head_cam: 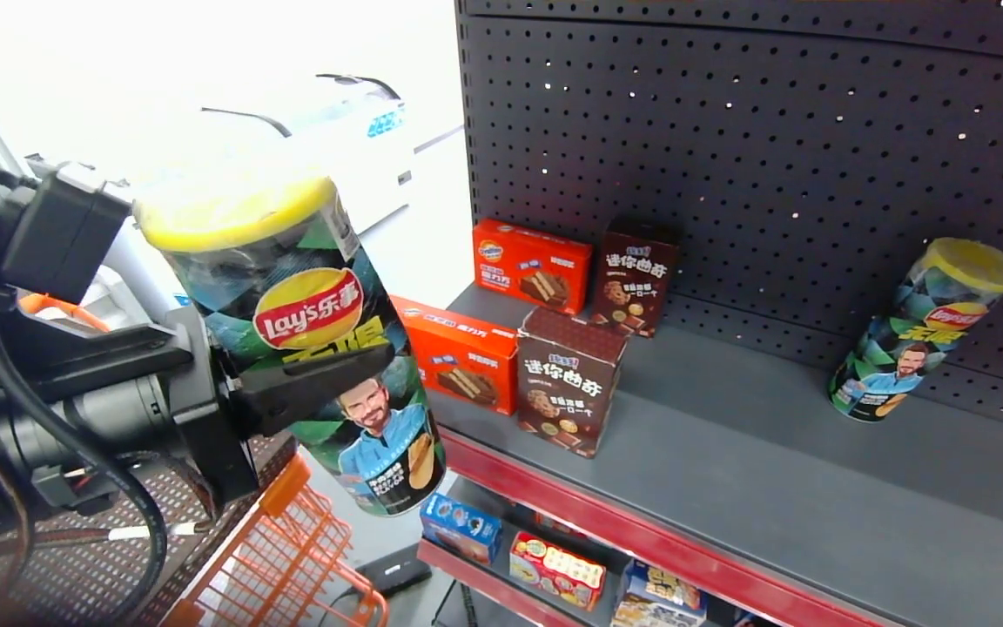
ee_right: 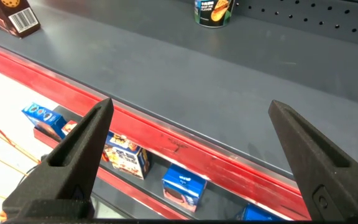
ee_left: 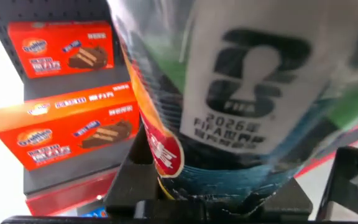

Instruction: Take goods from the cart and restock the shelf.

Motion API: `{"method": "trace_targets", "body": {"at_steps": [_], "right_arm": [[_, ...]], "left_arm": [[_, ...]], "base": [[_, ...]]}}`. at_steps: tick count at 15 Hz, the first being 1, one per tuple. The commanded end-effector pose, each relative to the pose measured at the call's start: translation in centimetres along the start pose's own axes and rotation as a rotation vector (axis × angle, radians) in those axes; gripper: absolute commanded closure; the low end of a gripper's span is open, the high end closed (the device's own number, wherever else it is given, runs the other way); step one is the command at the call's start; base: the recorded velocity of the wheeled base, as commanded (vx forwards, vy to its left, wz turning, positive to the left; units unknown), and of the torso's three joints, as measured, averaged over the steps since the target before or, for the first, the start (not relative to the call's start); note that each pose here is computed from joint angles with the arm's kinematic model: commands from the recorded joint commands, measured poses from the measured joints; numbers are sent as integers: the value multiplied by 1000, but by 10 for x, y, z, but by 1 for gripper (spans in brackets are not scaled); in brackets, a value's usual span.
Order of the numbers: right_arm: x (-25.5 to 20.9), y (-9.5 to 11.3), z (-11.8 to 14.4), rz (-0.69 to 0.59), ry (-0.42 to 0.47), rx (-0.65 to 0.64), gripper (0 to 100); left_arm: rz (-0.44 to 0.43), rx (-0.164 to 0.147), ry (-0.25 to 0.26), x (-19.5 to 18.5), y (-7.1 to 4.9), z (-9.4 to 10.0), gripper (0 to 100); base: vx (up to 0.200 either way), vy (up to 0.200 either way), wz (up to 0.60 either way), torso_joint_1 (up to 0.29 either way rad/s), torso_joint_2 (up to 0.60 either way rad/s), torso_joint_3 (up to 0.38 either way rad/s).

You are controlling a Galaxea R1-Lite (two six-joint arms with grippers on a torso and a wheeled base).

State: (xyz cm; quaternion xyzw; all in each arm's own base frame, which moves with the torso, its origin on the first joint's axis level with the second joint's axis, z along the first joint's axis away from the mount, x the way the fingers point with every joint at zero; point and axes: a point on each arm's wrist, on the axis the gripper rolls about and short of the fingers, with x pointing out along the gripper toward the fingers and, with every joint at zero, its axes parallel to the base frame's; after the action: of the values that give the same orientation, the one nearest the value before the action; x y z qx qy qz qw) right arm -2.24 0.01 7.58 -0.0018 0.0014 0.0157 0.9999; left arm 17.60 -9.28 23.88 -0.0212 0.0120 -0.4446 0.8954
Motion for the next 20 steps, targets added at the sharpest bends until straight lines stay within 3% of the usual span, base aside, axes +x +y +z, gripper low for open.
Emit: {"method": "trace_targets", "body": {"at_steps": [1, 5, 15, 20], "right_arm": [[0, 0, 0, 1, 0, -3, 0], [0, 0, 0, 2, -1, -1, 0], [0, 0, 0, 1, -1, 1, 0], [0, 0, 0, 1, -1, 1, 0]], "left_arm": [[-10, -8, 15, 0, -2, -5, 100], [-84, 13, 18, 1, -5, -5, 100], [-102, 13, 19, 7, -6, -4, 100], [-101, 12, 20, 8, -5, -4, 100]], "base": [[0, 0, 0, 0, 0, 0], [0, 0, 0, 0, 0, 0], [0, 0, 0, 0, 0, 0], [0, 0, -600, 2, 2, 4]]}}
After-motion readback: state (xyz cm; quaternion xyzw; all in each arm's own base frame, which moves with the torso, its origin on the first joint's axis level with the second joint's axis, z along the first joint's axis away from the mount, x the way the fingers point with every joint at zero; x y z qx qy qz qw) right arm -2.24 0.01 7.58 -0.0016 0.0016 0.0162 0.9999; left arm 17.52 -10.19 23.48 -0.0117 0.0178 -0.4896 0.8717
